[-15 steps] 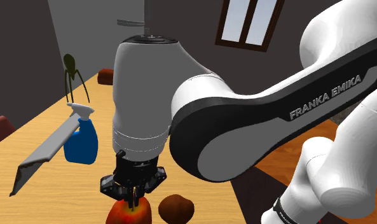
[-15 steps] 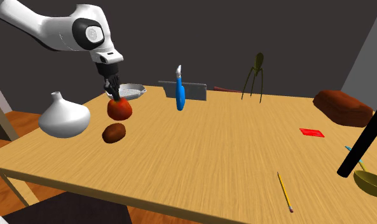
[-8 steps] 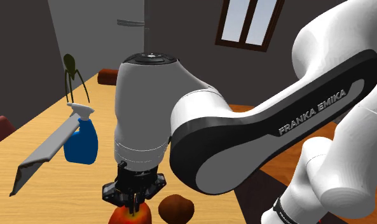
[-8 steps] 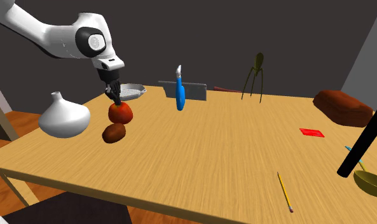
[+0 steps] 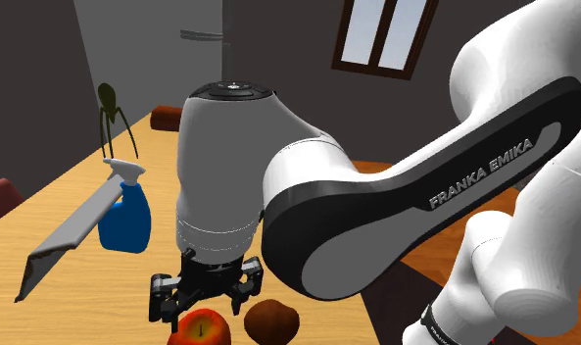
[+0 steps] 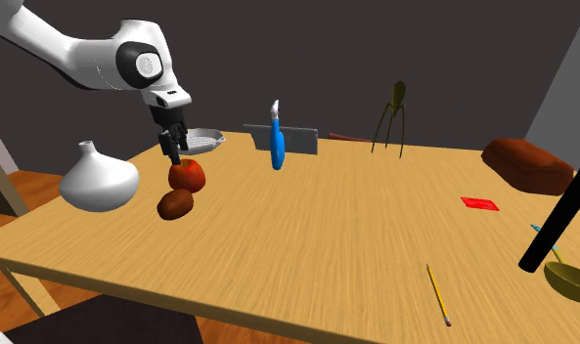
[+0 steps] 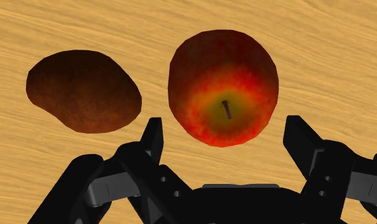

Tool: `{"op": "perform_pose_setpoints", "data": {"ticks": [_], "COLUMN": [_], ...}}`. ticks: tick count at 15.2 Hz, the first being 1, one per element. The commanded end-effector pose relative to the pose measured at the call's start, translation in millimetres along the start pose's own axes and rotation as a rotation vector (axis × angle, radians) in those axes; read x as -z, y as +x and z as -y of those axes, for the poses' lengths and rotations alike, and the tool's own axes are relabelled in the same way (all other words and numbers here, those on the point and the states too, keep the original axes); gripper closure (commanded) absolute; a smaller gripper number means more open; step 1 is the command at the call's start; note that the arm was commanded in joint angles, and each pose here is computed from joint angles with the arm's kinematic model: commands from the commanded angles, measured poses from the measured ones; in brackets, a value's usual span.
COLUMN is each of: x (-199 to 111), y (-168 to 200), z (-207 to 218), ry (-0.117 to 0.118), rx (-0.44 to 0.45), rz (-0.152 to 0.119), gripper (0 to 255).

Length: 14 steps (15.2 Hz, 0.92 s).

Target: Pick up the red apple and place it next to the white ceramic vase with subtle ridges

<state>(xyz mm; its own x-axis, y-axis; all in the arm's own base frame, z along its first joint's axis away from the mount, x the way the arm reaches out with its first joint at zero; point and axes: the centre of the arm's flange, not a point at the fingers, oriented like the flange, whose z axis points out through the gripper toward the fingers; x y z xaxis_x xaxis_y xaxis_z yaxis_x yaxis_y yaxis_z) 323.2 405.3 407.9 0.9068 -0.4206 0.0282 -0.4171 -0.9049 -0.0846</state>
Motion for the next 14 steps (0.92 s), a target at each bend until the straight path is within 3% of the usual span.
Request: {"op": "perform_pose_setpoints", "data": {"ticks": [1,2,6,14], "x": [0.0,0.0,50.0,50.0], "y": [0.0,0.0,0.0,0.0], "z": [0.0,0.0,0.0,0.0], "ry": [0.000,0.000,0.000,0.000], "rx": [0.000,0.000,0.000,0.000], "rz": [0.000,0.000,0.000,0.000], "gripper": [0,0,0,0]}}
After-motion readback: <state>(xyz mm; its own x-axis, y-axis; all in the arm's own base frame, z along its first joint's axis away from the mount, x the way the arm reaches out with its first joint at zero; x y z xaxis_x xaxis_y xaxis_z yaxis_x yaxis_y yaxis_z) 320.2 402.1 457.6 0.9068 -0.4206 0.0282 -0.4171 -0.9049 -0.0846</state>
